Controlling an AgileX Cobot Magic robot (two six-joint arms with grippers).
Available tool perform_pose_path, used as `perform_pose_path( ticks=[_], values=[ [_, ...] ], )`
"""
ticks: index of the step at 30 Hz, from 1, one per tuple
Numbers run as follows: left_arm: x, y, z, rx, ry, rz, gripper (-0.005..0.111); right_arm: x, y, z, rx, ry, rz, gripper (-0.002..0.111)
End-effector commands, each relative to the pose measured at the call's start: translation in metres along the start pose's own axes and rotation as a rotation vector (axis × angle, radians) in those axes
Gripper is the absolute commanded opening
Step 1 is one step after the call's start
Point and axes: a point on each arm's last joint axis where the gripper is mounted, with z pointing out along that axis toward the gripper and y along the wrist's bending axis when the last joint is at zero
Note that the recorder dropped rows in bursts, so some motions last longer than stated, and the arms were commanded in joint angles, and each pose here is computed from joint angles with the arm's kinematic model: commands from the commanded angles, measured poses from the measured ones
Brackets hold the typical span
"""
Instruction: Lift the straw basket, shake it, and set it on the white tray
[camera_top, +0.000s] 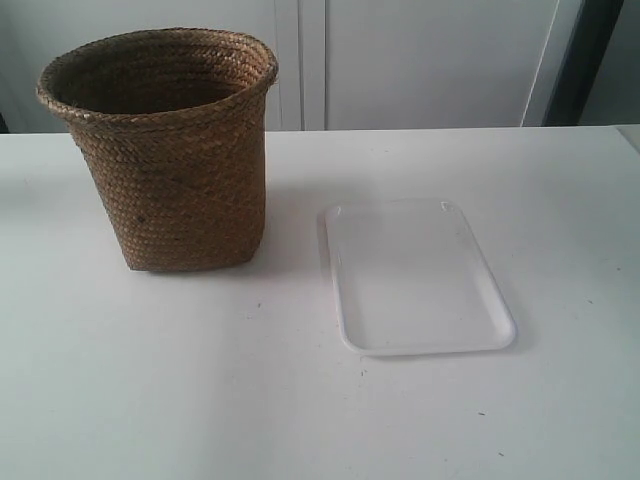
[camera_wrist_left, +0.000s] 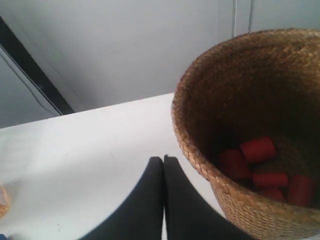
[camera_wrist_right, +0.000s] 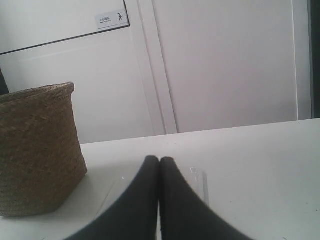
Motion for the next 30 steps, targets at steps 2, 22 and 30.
perform_pose_path(
  ticks=[2, 22, 30],
  values=[
    [-0.012, -0.009, 0.043, 0.077, 0.162, -0.002, 0.000, 0.001, 0.000, 0.000, -0.007, 0.003, -0.007, 0.000],
    [-0.024, -0.007, 0.124, -0.020, 0.309, -0.157, 0.049, 0.004, 0.000, 0.000, -0.006, 0.033, -0.008, 0.000],
    [-0.016, -0.010, 0.136, -0.017, 0.351, -0.160, 0.048, 0.004, 0.000, 0.000, -0.006, 0.033, -0.008, 0.000]
  ],
)
